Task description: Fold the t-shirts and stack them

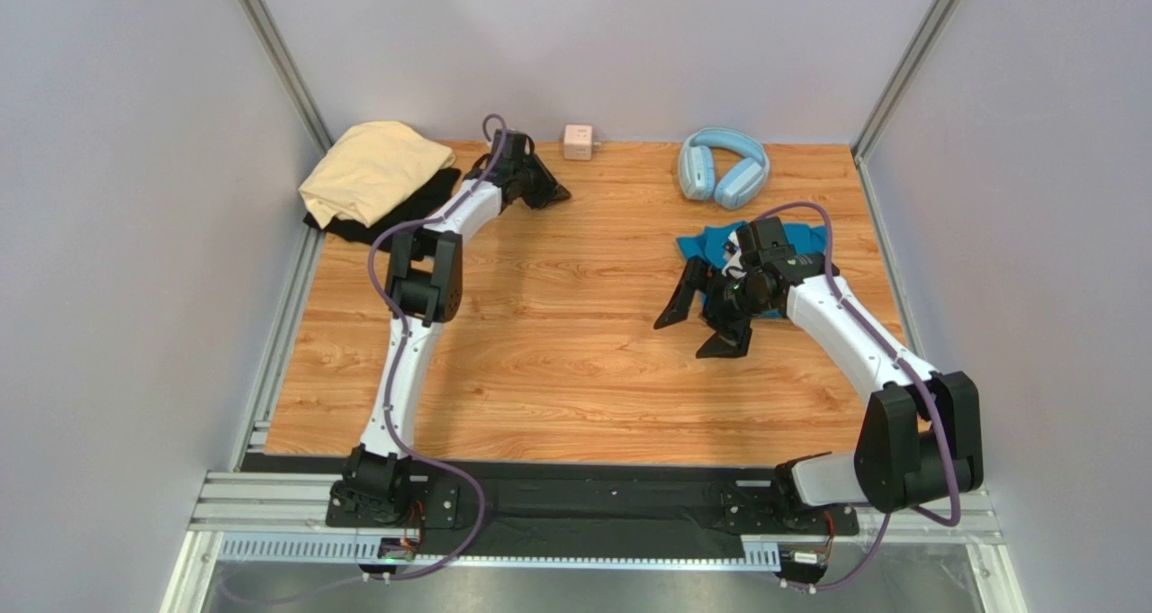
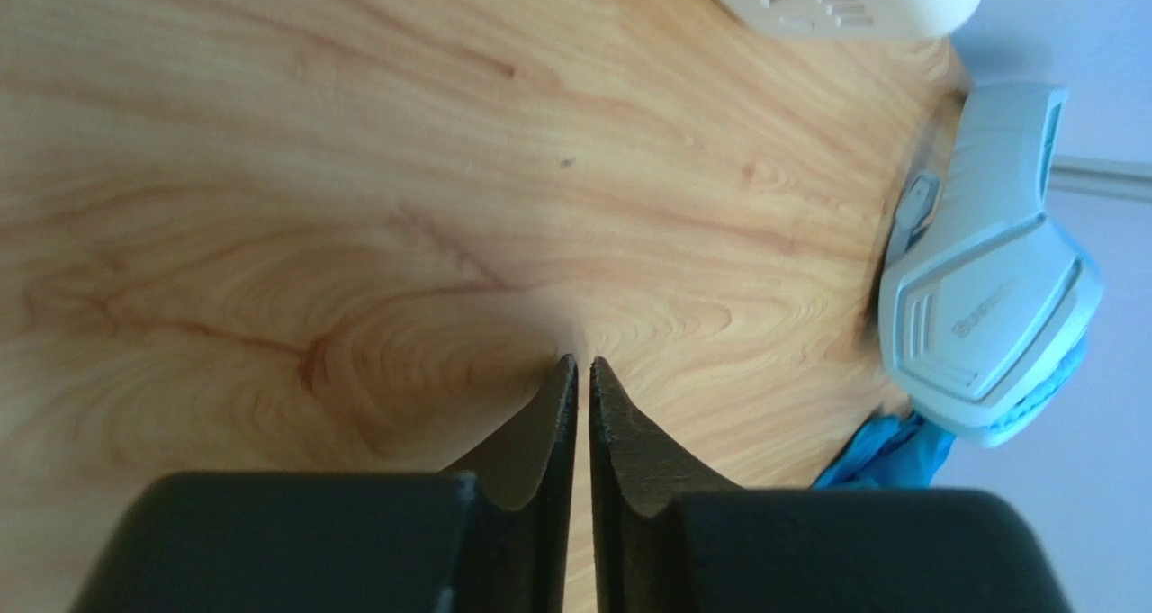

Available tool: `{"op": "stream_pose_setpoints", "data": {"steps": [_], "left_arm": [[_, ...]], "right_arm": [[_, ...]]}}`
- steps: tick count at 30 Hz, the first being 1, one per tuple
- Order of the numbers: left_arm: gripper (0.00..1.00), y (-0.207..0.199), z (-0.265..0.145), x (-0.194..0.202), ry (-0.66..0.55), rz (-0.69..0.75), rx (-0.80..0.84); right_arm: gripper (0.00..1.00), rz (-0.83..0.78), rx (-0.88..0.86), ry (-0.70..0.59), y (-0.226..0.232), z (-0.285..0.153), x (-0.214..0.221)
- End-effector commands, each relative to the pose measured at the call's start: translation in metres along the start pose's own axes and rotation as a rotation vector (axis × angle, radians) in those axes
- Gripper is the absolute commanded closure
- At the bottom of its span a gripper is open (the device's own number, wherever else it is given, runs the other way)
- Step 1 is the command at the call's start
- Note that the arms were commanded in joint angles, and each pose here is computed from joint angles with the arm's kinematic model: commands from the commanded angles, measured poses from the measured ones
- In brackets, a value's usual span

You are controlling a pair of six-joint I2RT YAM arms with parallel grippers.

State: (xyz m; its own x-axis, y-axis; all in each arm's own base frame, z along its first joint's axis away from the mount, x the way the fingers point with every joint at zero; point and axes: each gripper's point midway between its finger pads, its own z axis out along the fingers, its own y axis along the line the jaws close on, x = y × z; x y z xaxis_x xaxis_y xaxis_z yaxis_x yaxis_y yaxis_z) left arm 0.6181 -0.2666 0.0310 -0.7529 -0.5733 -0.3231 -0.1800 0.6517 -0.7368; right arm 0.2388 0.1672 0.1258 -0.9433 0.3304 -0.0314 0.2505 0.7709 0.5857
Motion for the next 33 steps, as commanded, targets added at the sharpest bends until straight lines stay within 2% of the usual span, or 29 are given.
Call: {"op": "stream_pose_setpoints", "data": {"steps": [1, 2, 6, 8, 15, 17, 21, 27, 28, 29, 32, 33], "left_arm": [[0.76, -0.029, -0.037, -0.008, -0.021, 0.085, 0.004], [0.66, -0.026, -0.038, -0.006, -0.018, 0.086, -0.002], [0.6, -0.029, -0.049, -0.012, -0.051, 0.09, -0.012], [0.48, -0.03, -0.051, -0.017, -0.082, 0.091, -0.022], [0.46, -0.039, -0.04, -0.018, -0.049, 0.044, -0.002], [0.41, -0.04, -0.045, -0.013, -0.027, 0.038, 0.002], [0.4, -0.044, -0.068, 0.002, 0.016, 0.082, -0.005], [0.4, -0.031, -0.125, 0.029, 0.08, 0.162, -0.086], [0.4, -0.03, -0.14, 0.034, 0.089, 0.172, -0.101], [0.4, -0.029, -0.147, 0.037, 0.092, 0.178, -0.107], [0.4, -0.036, -0.173, 0.045, 0.11, 0.208, -0.093], [0.4, -0.039, -0.187, 0.048, 0.116, 0.216, -0.089]], "right_arm": [[0.0, -0.046, -0.053, -0.056, 0.017, -0.006, -0.017], [0.0, -0.049, -0.047, -0.054, 0.016, -0.004, -0.018], [0.0, -0.055, -0.049, -0.058, 0.018, -0.005, -0.022], [0.0, -0.06, -0.054, -0.057, 0.02, -0.006, -0.02], [0.0, -0.133, 0.025, -0.086, 0.007, -0.008, -0.028], [0.0, -0.164, 0.087, -0.134, 0.003, -0.011, -0.048], [0.0, -0.172, 0.118, -0.213, 0.01, -0.021, -0.097], [0.0, -0.166, 0.17, -0.39, 0.034, -0.042, -0.191], [0.0, -0.147, 0.209, -0.361, 0.025, -0.031, -0.199], [0.0, -0.165, 0.195, -0.413, 0.039, -0.044, -0.219], [0.0, -0.158, 0.244, -0.412, 0.033, -0.032, -0.246], [0.0, -0.174, 0.24, -0.464, 0.046, -0.044, -0.262]]}}
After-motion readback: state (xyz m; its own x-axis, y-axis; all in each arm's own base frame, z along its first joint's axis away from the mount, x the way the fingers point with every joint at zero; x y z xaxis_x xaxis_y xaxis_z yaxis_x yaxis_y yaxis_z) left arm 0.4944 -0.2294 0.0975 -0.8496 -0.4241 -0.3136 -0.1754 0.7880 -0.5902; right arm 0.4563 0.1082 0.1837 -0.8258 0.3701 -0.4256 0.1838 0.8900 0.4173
